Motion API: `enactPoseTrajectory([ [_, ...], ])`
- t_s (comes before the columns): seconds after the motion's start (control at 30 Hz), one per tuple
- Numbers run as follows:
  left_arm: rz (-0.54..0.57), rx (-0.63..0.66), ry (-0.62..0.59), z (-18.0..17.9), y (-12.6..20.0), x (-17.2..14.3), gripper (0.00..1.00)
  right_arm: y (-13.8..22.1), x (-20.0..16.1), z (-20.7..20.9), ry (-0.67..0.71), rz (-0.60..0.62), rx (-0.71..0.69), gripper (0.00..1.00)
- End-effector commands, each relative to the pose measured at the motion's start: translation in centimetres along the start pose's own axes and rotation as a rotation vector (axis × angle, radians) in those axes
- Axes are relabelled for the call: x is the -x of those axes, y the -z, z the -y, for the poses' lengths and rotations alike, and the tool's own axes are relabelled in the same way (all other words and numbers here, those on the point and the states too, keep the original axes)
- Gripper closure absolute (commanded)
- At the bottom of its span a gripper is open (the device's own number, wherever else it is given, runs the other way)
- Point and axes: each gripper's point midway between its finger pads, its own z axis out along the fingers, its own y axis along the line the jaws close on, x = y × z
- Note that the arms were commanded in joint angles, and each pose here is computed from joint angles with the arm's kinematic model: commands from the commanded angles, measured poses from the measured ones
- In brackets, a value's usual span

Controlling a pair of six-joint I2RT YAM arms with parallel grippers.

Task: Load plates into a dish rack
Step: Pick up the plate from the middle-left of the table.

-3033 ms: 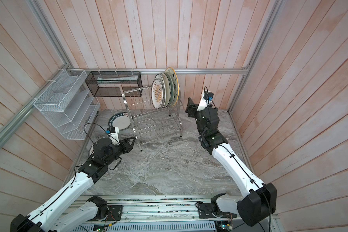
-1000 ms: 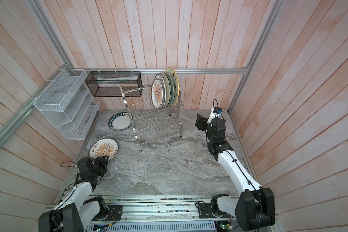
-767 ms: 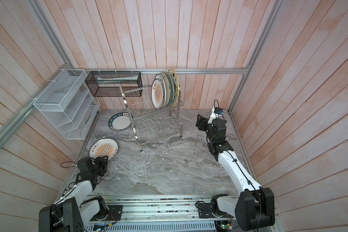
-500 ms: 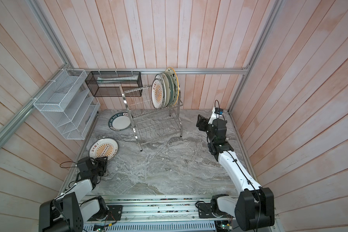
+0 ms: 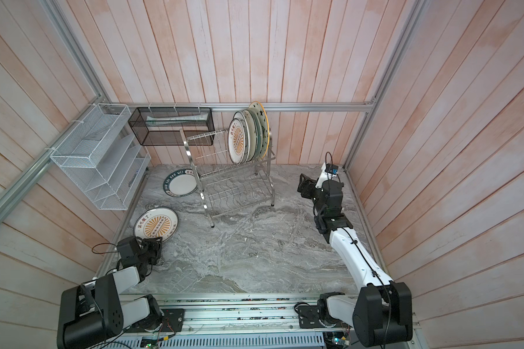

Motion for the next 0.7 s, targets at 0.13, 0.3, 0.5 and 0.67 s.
enactPoseTrajectory([
  [0.13, 0.018, -0.012, 0.007, 0.1, -0.4, 0.7, 0.66, 0.5, 0.4, 0.0, -0.014, 0.018, 0.016, 0.24],
  [0.3, 0.008, -0.012, 0.006, 0.2, -0.9, 0.8, 0.67, 0.5, 0.5, 0.1, -0.016, 0.019, 0.014, 0.24],
  [0.5, -0.003, -0.002, 0.011, -0.4, -1.3, 0.6, 0.73, 0.6, 0.6, 0.2, -0.019, 0.022, 0.015, 0.24],
  [0.67, -0.013, 0.001, 0.008, -0.6, -1.6, 0.5, 0.81, 0.7, 0.6, 0.2, -0.019, 0.022, 0.020, 0.24],
])
